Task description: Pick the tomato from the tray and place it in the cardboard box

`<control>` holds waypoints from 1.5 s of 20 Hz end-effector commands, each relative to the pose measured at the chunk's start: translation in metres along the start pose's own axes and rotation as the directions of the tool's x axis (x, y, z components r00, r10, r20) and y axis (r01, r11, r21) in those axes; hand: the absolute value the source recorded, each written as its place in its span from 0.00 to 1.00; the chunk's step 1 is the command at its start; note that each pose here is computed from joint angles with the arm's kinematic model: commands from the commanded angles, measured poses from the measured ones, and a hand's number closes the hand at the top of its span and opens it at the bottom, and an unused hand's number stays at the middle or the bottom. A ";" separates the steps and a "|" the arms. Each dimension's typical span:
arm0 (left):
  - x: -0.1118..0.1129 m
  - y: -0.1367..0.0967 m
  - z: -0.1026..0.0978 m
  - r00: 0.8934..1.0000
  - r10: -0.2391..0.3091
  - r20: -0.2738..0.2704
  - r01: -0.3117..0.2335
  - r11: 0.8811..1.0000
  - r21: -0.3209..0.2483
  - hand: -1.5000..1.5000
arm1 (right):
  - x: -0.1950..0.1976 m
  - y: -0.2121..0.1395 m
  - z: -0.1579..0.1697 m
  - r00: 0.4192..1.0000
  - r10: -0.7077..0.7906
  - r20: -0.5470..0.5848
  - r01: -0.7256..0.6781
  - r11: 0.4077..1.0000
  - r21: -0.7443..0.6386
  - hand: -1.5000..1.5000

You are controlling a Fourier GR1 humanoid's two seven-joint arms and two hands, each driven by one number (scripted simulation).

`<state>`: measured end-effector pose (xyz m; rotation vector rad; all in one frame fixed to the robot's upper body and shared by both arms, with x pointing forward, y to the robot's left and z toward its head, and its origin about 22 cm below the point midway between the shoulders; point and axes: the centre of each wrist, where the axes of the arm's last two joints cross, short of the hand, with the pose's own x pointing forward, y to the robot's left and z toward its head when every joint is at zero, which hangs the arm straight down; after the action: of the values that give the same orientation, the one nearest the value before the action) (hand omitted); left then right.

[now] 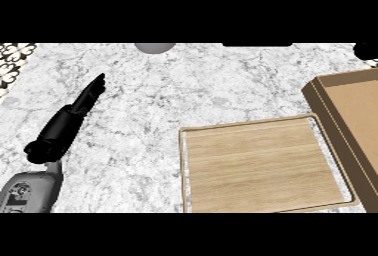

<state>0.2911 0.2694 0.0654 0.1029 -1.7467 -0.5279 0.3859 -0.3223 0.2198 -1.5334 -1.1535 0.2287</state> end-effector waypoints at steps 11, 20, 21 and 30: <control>0.009 0.002 0.001 1.000 0.002 0.030 -0.001 1.000 -0.030 0.50 | -0.135 -0.010 -0.063 0.966 0.208 -0.152 -0.129 0.902 0.413 1.00; 0.000 -0.015 0.003 1.000 -0.001 -0.004 0.001 1.000 -0.003 0.50 | -0.188 -0.007 -0.056 0.967 0.235 -0.096 -0.113 0.738 0.665 0.00; -0.004 0.006 0.012 1.000 0.006 -0.003 -0.006 1.000 0.000 0.50 | -0.202 -0.022 -0.059 0.975 0.207 -0.084 -0.099 0.738 0.667 0.00; 0.003 0.003 0.004 1.000 0.008 -0.019 -0.008 1.000 0.006 0.50 | -0.180 -0.024 -0.062 0.889 -0.451 -0.078 0.451 0.834 0.320 0.00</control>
<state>0.2876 0.2716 0.0689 0.1017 -1.7403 -0.5208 0.3240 -0.5014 0.1756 -0.9851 -1.0995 0.3776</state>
